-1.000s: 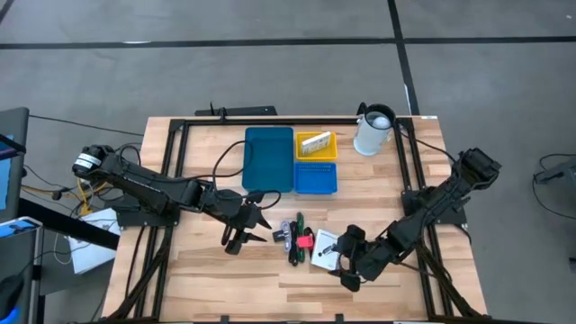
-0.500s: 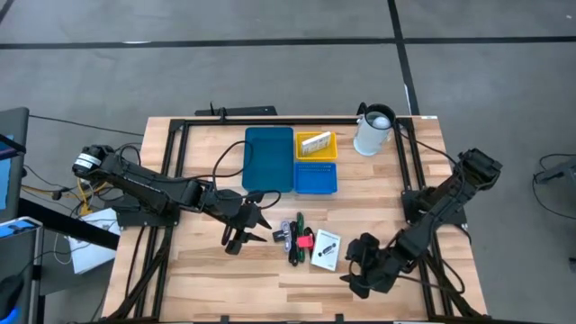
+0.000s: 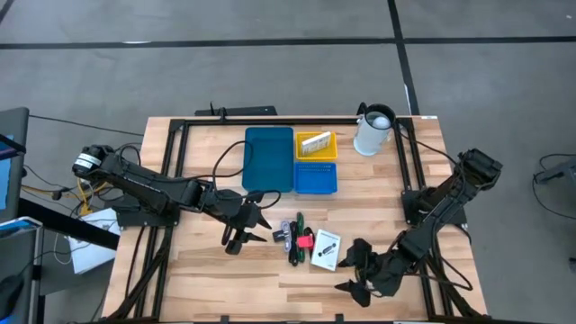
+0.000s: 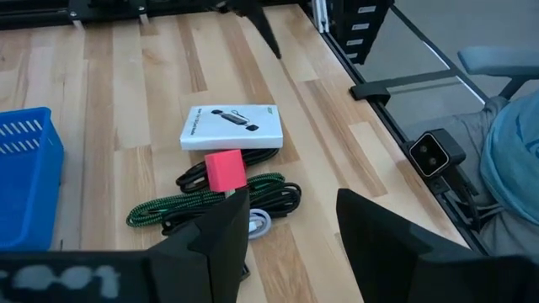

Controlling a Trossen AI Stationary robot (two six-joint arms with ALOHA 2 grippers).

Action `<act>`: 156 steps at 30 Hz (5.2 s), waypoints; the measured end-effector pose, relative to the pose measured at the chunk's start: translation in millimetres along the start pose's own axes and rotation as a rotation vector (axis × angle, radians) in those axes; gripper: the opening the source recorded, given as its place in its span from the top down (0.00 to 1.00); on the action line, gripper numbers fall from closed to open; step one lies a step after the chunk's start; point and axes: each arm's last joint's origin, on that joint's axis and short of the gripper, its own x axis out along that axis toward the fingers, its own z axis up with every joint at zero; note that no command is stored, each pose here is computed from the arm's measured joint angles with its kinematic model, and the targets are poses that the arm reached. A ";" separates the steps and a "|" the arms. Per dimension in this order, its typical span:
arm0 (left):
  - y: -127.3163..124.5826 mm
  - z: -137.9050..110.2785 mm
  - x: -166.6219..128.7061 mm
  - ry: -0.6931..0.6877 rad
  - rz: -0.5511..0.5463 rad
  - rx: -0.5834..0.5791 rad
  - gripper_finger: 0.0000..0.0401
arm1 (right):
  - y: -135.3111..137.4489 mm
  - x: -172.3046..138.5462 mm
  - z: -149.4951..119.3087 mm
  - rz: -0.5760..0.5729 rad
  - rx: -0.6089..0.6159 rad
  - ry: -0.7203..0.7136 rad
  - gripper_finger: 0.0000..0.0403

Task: Pick and place items into bin
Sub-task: Put the card reader box into the yellow bin

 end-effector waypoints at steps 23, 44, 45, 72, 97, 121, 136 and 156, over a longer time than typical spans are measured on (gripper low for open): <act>0.2 -1.6 0.0 0.016 0.007 -0.045 0.58 | -5.0 -85.6 -51.7 -0.409 -0.740 -0.565 0.19; 0.1 -1.4 0.0 0.014 0.008 -0.046 0.58 | -33.4 -7.7 -88.3 -0.450 -0.576 -0.174 0.19; 0.1 -1.4 0.0 0.014 0.009 -0.046 0.58 | -34.3 -6.6 -86.7 -0.455 -0.571 -0.171 0.19; 0.0 -1.4 0.0 0.014 0.009 -0.045 0.58 | -67.5 -5.0 -107.3 -0.438 -0.188 -0.009 0.19; 0.0 -1.4 0.0 0.014 0.008 -0.046 0.58 | -43.6 22.9 -80.1 -0.122 0.143 0.067 0.19; 0.0 -1.3 0.0 0.014 0.008 -0.047 0.58 | -44.4 26.3 -75.6 -0.112 0.121 0.055 0.19; 0.0 -1.3 0.0 0.014 0.008 -0.047 0.58 | -50.4 29.9 -88.8 -0.186 -0.065 0.082 0.19; 0.0 -1.2 0.0 0.013 0.008 -0.047 0.58 | -25.8 54.5 -113.3 -0.347 -0.321 -0.016 0.19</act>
